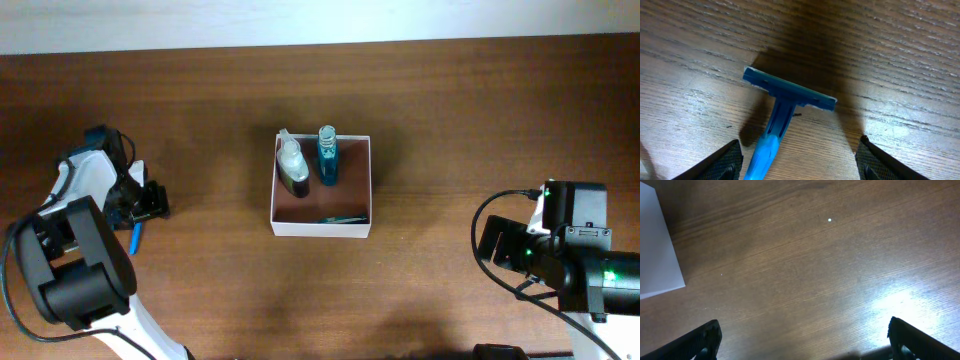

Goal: Pack container
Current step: 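Grasp the blue razor with the left gripper, then lay the blue razor in the front of the box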

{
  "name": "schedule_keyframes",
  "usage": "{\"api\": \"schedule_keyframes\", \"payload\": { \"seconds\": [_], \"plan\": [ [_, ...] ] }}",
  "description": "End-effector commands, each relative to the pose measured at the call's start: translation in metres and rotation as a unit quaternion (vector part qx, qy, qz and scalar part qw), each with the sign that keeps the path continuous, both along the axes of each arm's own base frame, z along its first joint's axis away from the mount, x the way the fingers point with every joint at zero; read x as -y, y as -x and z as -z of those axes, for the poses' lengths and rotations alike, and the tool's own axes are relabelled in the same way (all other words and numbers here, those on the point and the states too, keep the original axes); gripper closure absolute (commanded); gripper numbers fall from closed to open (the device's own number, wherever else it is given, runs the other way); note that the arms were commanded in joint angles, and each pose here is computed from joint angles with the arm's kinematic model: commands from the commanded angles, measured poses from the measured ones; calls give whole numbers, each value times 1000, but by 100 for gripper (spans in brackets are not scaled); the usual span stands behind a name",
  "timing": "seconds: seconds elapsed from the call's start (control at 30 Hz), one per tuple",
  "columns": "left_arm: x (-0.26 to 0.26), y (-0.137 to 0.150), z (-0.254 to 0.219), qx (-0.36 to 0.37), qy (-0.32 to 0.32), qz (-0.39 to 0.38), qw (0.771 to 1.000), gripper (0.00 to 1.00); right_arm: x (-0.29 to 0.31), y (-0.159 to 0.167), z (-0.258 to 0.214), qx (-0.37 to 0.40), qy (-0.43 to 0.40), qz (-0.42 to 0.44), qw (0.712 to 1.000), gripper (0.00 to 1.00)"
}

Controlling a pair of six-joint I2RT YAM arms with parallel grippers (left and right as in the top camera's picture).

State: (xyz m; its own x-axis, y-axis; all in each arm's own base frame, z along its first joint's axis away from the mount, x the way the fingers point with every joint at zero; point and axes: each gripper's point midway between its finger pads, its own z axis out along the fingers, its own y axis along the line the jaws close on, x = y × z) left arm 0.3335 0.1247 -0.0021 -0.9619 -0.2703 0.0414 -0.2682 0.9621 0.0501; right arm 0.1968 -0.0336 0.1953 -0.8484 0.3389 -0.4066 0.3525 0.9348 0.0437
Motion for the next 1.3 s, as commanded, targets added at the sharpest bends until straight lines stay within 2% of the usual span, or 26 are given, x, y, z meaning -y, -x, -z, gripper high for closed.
{"api": "schedule_keyframes", "payload": {
  "seconds": [0.0, 0.1, 0.2, 0.27, 0.3, 0.57, 0.8, 0.93, 1.03, 1.13, 1.27],
  "plan": [
    [1, 10, 17, -19, 4, -7, 1000, 26, 1, 0, 1, -1, -1, 4, 1000, 1],
    [2, 13, 20, -23, 6, -7, 1000, 29, 1, 0, 1, -1, -1, 4, 1000, 1],
    [3, 14, 19, -25, 7, -7, 1000, 49, 1, 0, 1, -1, -2, 4, 1000, 1],
    [3, 16, 19, -29, 8, -7, 1000, 70, 1, 0, 1, -1, -1, 4, 1000, 1],
    [4, 16, 19, -30, 9, -7, 999, 76, 1, 0, 1, -1, -1, 4, 1000, 1],
    [6, 17, 19, -31, 16, -14, 999, 100, 1, 0, 1, -1, -1, 4, 1000, 2],
    [18, 0, -8, 1, 45, -11, 999, 100, 1, 0, 1, -1, -1, 4, 1000, 1],
    [40, -27, -68, 78, 48, 22, 996, 99, 1, 0, 1, -1, -1, 4, 1000, 1],
    [74, -39, -125, 155, 29, 88, 984, 99, 1, 0, 1, -1, -2, 4, 1000, 1],
    [121, -42, -175, 225, 19, 177, 958, 100, 1, 0, 1, -1, -2, 4, 1000, 1],
    [207, -32, -227, 306, 16, 349, 885, 99, 1, 0, 1, -1, -2, 5, 1000, 1]
  ]
}}
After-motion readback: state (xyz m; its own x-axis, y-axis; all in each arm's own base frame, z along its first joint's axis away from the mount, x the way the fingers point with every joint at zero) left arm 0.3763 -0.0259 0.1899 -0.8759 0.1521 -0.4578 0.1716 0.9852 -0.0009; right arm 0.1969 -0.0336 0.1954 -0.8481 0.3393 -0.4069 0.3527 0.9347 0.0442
